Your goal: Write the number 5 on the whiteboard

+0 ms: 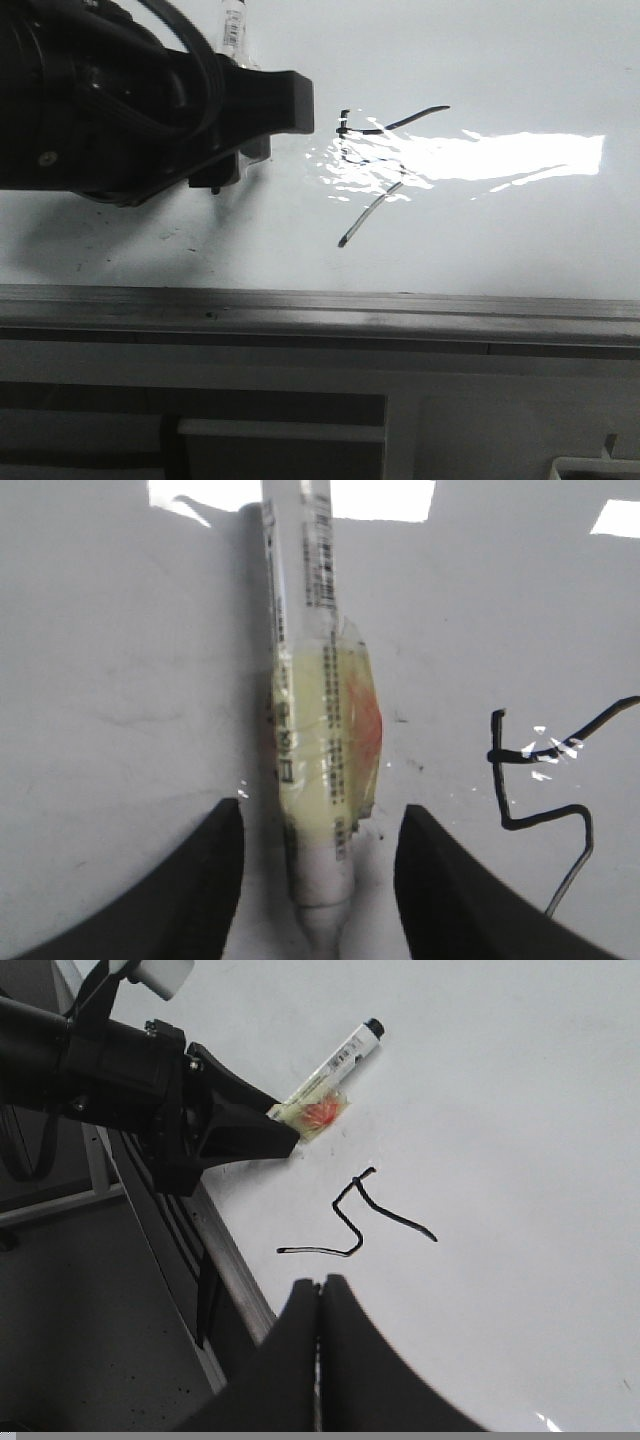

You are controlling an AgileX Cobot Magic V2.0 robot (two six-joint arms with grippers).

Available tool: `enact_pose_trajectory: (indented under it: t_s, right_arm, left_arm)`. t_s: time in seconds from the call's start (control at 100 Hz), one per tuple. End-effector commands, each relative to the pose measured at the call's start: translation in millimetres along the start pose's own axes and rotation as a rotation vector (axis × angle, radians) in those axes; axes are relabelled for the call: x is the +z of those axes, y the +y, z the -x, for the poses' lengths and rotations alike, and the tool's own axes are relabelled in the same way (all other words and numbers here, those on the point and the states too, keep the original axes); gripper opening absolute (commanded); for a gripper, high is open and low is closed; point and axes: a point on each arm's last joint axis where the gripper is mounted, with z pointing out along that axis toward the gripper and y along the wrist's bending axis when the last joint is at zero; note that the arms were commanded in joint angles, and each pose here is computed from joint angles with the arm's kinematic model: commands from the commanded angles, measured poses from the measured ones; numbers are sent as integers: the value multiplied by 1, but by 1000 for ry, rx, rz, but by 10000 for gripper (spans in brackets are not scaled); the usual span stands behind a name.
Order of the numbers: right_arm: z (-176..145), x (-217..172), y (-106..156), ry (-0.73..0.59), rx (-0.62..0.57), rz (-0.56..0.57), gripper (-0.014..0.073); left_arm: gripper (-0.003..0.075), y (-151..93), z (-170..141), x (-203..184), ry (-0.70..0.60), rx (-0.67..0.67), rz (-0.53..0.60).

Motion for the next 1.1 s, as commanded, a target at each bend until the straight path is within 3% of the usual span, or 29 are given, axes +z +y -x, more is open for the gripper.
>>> enact_pose_trajectory:
  t_s: [0.0, 0.1, 0.28, 0.48, 0.61, 0.7, 0.88, 0.92, 0.99, 1.09]
  right_arm:
    - [11, -5, -6, -73, 6, -58, -63]
    - [11, -5, -6, -73, 6, -58, -63]
    - [11, -5, -6, -73, 6, -58, -63]
    - [12, -5, -6, -79, 13, -56, -63]
    - [13, -9, -5, -103, 18, -64, -63]
    - [16, -20, -3, -155, 4, -100, -63]
    - [1, -52, 8, -276, -59, -265, -63]
    - [-9, -56, 11, -292, -49, -305, -63]
    - [-30, -58, 17, -314, -20, -360, -63]
    - [-60, -53, 26, -338, -12, -404, -63]
  left_arm:
    - [358, 5, 5, 2, -22, -60, 55]
    - [391, 4, 5, 2, -23, -61, 54]
    - [573, -3, 26, -3, -78, -100, 13]
    - [571, -17, 78, -41, -270, -42, -159]
    - [501, -4, 107, -75, -380, 19, -171]
    - [386, 18, 122, -102, -402, 75, -103]
    - [46, 87, 117, -151, -173, 17, 208]
    - [-15, 104, 116, -163, -181, 7, 299]
    - [-15, 124, 115, -180, -207, -54, 366]
    - [-16, 135, 118, -197, -265, -111, 275]
